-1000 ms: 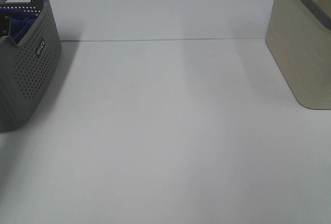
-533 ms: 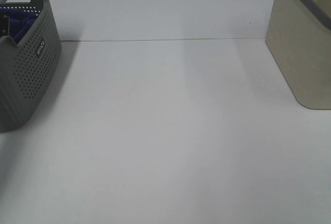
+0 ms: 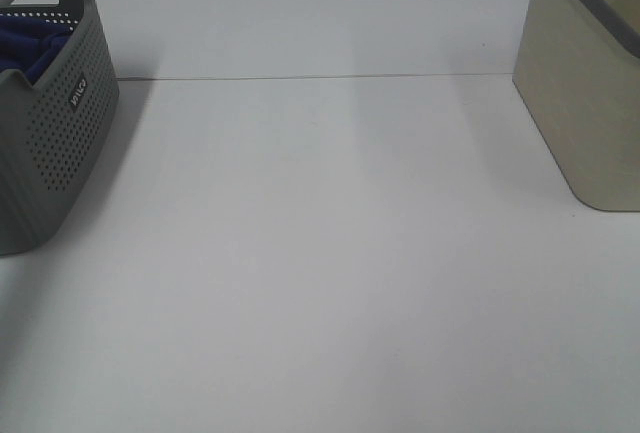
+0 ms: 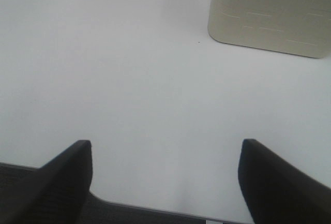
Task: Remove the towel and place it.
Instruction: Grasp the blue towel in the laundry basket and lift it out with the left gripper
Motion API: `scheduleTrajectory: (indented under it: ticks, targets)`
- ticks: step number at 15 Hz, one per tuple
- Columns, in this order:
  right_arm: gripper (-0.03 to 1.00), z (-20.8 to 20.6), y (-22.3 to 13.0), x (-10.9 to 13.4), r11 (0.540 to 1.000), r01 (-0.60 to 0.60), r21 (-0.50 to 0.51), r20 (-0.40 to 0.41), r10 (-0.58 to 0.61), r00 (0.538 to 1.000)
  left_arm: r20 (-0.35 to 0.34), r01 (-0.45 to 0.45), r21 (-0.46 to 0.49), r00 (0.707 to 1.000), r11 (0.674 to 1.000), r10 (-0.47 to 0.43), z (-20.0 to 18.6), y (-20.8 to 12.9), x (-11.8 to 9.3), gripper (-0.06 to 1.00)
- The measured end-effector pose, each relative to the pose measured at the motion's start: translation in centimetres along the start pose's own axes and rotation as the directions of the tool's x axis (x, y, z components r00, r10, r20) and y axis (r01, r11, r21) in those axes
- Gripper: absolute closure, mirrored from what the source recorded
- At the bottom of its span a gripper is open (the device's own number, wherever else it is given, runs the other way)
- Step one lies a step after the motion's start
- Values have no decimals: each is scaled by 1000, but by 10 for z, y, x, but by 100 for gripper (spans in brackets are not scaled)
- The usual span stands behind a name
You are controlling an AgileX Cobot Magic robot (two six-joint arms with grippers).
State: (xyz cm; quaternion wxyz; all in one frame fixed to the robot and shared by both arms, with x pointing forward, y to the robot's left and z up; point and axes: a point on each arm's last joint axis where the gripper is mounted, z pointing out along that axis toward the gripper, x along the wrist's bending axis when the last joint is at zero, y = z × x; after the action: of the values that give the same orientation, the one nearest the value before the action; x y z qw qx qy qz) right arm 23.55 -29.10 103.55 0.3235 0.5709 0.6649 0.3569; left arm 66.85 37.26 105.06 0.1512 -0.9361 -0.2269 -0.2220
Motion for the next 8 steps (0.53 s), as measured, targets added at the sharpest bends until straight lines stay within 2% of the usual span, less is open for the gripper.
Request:
scheduleTrajectory:
  ticks: [3,5,7,8]
  targets:
    - [20,0,0,0,1000,0,0,0,0,1000,-137,35,-60,990,998,-43,-69,-16,6,94]
    - [20,0,0,0,1000,0,0,0,0,1000,-239,34,-119,969,992,-62,-117,-21,3,94]
    - [20,0,0,0,1000,0,0,0,0,1000,-339,5,-185,938,983,-69,-159,-20,-3,94]
    - [20,0,0,0,1000,-1,0,-2,1,1000,-423,-27,-252,902,967,-85,-191,-14,-10,94]
